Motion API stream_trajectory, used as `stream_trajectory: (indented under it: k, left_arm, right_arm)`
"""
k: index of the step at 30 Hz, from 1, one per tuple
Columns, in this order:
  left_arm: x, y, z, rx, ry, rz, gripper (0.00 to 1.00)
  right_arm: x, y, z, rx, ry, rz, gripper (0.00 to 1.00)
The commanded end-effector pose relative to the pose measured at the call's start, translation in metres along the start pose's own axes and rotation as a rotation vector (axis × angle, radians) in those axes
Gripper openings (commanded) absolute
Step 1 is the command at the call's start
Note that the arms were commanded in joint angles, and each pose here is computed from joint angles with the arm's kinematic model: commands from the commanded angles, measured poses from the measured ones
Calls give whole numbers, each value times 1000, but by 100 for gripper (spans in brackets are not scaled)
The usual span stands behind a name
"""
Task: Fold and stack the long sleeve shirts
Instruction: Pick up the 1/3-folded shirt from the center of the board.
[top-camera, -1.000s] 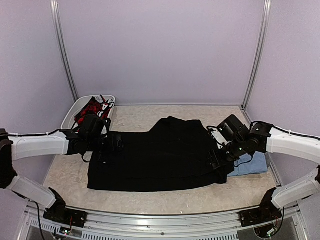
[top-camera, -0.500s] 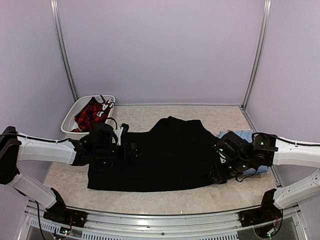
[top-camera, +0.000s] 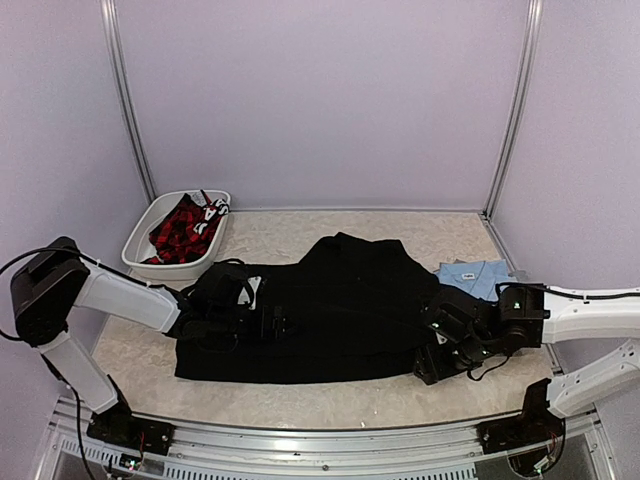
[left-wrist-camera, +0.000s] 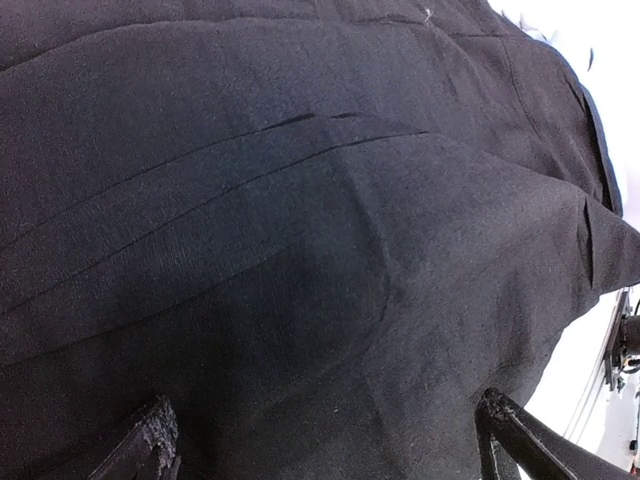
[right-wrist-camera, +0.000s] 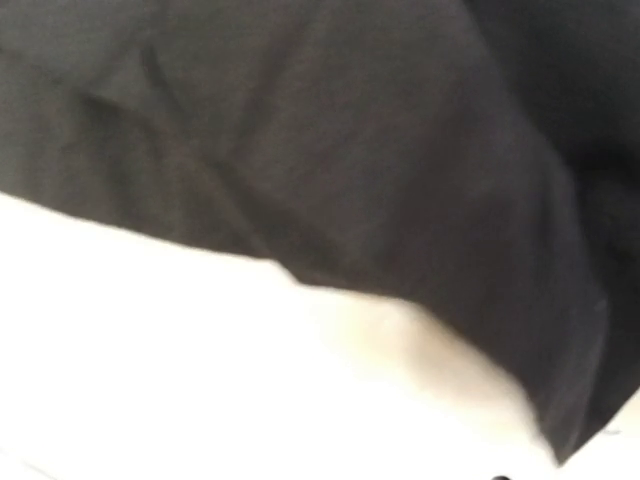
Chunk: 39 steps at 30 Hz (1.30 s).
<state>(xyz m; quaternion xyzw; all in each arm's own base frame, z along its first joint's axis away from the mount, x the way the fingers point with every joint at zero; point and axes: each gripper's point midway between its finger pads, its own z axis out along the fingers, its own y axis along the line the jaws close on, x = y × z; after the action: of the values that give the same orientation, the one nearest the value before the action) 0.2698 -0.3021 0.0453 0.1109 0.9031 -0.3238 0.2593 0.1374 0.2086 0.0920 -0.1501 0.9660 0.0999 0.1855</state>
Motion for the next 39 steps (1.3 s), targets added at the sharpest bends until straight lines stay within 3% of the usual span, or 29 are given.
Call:
stream_trajectory:
  k: [1,10,25,34,39]
  left_arm:
    - [4,0,1,8,-1,1,98]
    - [11,6,4,-11,16,-5,98]
    - [23,22,5,-110,43,9,99]
    - [-13,-16,-13,-26,-68,51,99]
    - [-55,-33,-44,12,-192,76,99]
  right_arm:
    - [-12,-15,14,59,-22,26,68]
    - [-36,-34,27,98,-54,17,68]
    - [-22,-64,22,207,21,123,69]
    - [-76,-11,-35,16,-184,11,79]
    - [-114,-11,-45,73,-284,-48,80]
